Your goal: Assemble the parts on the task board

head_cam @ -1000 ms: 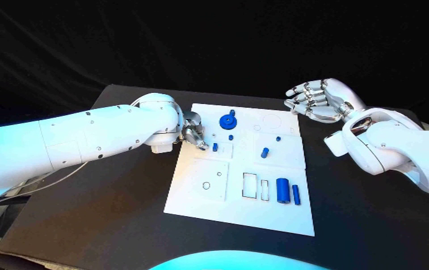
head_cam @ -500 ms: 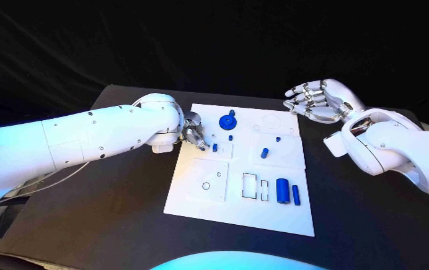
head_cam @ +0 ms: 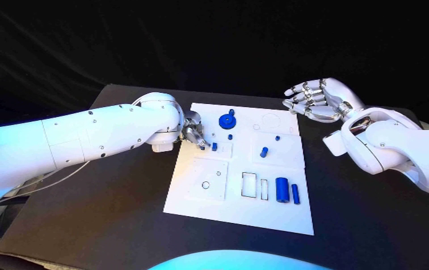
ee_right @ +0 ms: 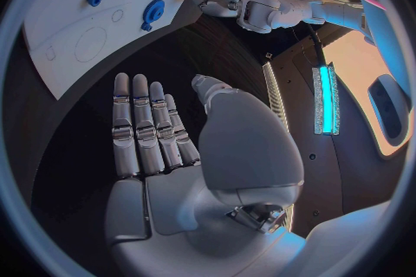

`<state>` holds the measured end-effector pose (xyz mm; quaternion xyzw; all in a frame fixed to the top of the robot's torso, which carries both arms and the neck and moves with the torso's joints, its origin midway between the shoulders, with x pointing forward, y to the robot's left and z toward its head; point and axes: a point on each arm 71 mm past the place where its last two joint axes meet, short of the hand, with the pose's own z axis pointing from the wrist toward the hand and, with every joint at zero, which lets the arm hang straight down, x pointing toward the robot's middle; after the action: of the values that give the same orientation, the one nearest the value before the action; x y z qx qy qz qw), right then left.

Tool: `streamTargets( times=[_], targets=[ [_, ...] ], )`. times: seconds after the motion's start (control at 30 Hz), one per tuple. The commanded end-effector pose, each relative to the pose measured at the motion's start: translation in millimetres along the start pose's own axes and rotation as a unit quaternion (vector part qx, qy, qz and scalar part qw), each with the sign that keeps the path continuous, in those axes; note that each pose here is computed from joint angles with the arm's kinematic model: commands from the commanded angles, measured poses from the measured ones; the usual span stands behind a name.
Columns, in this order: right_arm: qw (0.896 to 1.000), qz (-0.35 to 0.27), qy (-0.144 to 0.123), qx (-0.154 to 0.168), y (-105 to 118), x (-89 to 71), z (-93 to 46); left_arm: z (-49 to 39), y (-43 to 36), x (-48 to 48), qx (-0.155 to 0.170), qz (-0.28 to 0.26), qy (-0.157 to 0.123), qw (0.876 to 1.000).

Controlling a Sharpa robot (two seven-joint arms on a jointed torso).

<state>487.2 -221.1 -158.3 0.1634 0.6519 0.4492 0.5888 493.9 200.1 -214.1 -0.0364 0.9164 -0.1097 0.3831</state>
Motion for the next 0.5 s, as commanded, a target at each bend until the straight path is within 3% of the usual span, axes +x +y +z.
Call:
streamTargets(
  times=[0.03, 0.5],
  targets=[
    [1.000, 0.001, 0.007, -0.005, 0.9, 1.4, -0.3, 1.7, 0.0, 6.1, -0.002, 0.008, 0.016, 1.000],
    [1.000, 0.001, 0.008, -0.005, 0.6, 1.5, -0.5, -0.1, 3.6, 4.1, -0.003, -0.006, -0.002, 1.000]
  ],
)
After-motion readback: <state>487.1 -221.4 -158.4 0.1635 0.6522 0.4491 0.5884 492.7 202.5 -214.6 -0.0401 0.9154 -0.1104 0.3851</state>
